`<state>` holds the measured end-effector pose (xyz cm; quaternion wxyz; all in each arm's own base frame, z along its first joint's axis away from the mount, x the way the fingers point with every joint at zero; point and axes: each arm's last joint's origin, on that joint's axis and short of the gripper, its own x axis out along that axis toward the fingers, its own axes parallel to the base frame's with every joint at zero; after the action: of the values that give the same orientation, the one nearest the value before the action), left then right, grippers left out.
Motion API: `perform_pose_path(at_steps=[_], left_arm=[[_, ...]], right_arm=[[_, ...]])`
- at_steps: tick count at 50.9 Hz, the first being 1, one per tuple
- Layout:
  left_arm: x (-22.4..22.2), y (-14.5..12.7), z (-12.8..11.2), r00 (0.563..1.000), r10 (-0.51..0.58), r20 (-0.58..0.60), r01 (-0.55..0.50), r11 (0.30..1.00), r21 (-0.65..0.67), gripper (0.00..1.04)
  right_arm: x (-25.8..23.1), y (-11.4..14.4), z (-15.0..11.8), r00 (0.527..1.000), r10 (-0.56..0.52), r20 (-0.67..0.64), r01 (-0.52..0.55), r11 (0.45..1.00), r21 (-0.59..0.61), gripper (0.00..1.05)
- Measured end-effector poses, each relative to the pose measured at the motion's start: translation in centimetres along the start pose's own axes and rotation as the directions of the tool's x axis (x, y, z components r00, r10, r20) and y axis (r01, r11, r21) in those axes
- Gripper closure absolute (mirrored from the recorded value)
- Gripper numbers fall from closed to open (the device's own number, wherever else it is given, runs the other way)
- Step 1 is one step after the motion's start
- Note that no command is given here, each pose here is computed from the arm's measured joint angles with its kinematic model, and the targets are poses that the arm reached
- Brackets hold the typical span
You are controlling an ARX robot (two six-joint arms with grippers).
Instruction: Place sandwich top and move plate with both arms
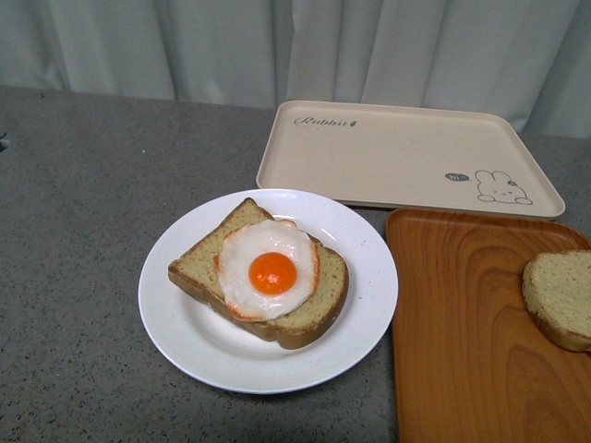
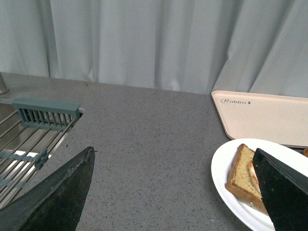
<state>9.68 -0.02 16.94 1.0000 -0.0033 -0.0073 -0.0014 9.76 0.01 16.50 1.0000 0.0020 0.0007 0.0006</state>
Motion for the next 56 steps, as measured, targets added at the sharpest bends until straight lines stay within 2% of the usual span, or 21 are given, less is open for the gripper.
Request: perform_pose_path(at_steps=[56], left_arm=[[0.00,0.00,0.00,1.000,0.000,0.000,0.000,1.000,0.000,0.06]], right_arm=[[0.00,0.00,0.00,1.000,0.000,0.000,0.000,1.000,0.000,0.09]])
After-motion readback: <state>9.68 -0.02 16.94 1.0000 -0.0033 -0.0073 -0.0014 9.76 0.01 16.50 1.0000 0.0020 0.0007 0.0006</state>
